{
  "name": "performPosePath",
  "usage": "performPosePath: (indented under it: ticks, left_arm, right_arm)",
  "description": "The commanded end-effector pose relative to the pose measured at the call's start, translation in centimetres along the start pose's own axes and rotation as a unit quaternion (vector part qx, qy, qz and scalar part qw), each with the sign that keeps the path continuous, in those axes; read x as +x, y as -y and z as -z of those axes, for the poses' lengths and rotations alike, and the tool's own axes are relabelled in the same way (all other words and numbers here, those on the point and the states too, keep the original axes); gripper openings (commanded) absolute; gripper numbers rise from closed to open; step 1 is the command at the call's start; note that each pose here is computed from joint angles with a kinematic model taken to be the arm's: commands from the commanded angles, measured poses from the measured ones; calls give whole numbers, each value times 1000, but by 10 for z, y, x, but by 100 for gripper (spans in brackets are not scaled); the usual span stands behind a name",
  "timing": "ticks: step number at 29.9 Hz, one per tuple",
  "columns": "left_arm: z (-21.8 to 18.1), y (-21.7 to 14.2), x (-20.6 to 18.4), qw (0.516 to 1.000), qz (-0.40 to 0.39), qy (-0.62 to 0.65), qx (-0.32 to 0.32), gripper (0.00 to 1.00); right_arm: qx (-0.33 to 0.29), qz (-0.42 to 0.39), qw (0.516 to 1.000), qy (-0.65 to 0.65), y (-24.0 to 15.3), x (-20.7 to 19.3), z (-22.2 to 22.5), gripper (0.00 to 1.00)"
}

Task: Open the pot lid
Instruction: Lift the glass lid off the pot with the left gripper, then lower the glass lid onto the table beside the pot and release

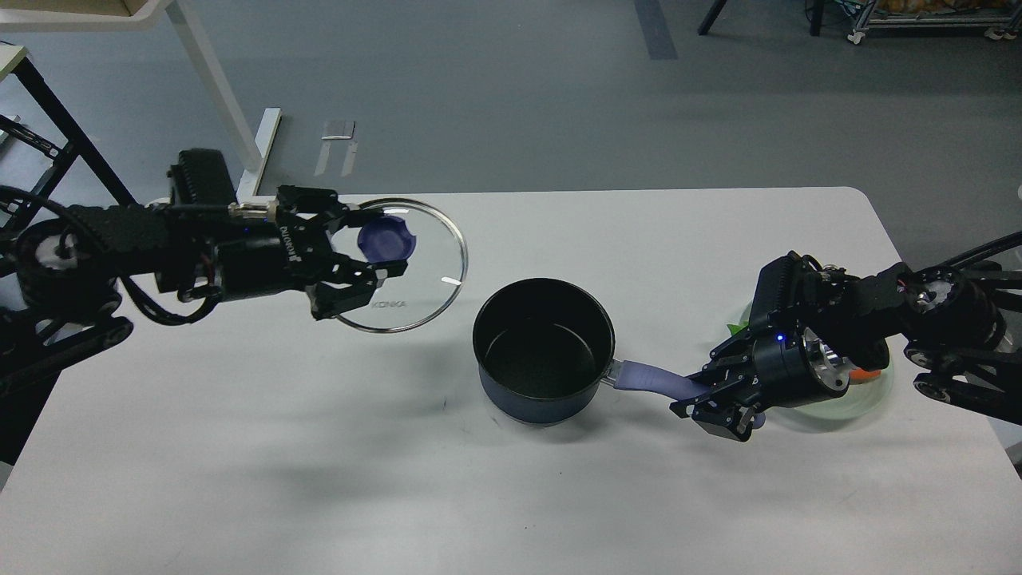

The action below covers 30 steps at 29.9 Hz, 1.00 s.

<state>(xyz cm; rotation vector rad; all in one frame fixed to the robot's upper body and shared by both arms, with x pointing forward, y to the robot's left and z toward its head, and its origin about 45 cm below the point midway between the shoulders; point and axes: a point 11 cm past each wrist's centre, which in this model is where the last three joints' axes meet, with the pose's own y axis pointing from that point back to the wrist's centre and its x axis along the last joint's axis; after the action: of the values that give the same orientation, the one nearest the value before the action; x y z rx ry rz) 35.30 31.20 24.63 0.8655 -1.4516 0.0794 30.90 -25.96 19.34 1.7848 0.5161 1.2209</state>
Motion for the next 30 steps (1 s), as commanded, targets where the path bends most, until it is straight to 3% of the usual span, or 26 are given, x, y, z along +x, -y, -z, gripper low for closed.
performPosePath:
  ticks: [1,12,30]
  left_arm:
    - [3,-40,-44,998,21,-40,40,37]
    - [-11,-83,-132,989,51,-102,97,38]
    - [-16,-70,-165,987,62,-107,103,50]
  right_arm:
    - [1,0,1000,0,1,0,1,31]
    - [1,0,1000,0,1,0,1,31]
    - [1,0,1000,0,1,0,1,32]
